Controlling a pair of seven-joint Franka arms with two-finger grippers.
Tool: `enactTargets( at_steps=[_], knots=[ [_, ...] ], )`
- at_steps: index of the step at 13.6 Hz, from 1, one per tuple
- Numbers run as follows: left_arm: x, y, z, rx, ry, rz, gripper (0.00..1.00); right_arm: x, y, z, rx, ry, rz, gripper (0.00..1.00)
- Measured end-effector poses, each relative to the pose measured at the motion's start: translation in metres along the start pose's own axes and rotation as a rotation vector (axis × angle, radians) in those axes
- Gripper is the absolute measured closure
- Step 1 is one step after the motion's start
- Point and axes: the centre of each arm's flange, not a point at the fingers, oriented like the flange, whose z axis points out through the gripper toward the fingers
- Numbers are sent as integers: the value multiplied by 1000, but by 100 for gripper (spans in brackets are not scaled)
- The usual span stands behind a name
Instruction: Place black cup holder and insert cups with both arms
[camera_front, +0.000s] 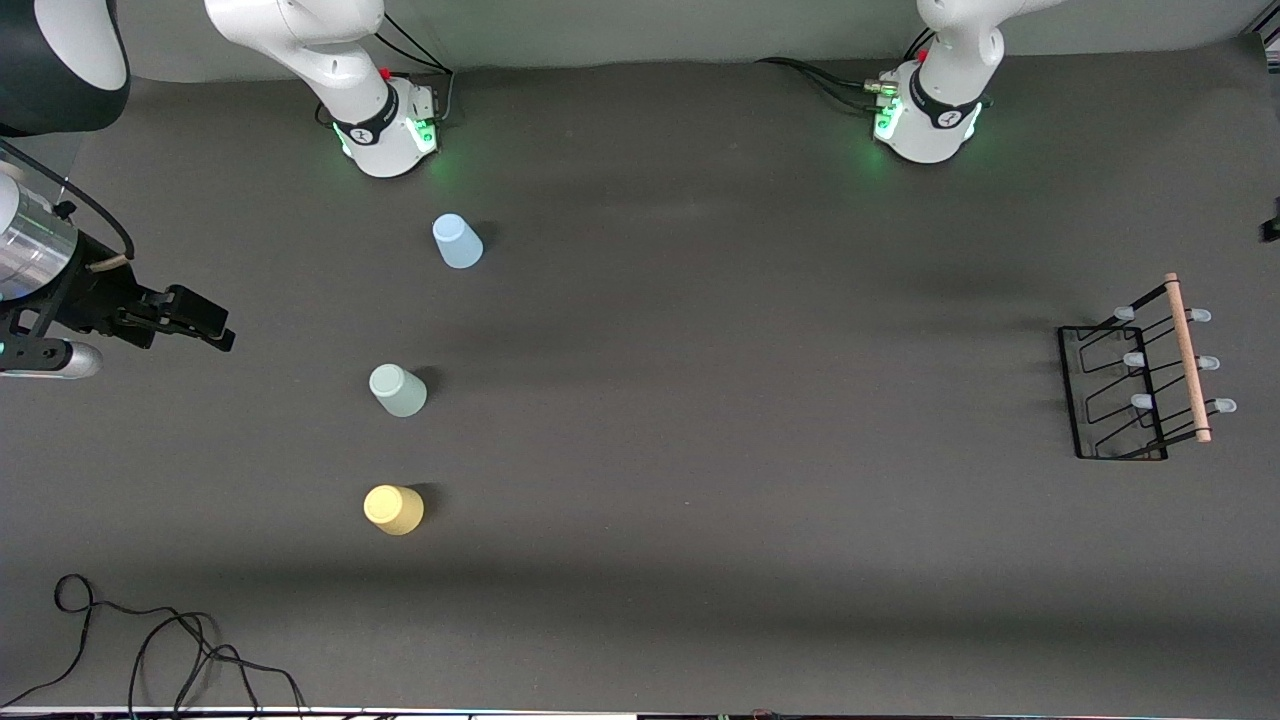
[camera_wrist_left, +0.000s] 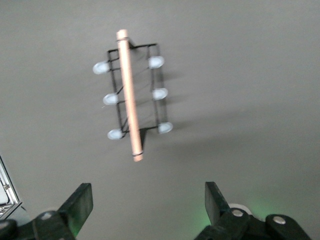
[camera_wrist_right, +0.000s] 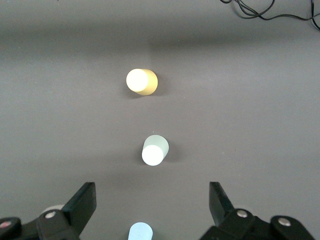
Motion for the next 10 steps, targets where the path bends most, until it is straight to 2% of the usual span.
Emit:
enactTargets(
  at_steps=[4, 10],
  knots=[
    [-27, -18, 23, 14, 32, 15, 0, 0, 0, 0, 0, 0, 0, 0],
    [-10, -14, 131, 48, 72, 44, 0, 0, 0, 0, 0, 0, 0, 0]
  ],
)
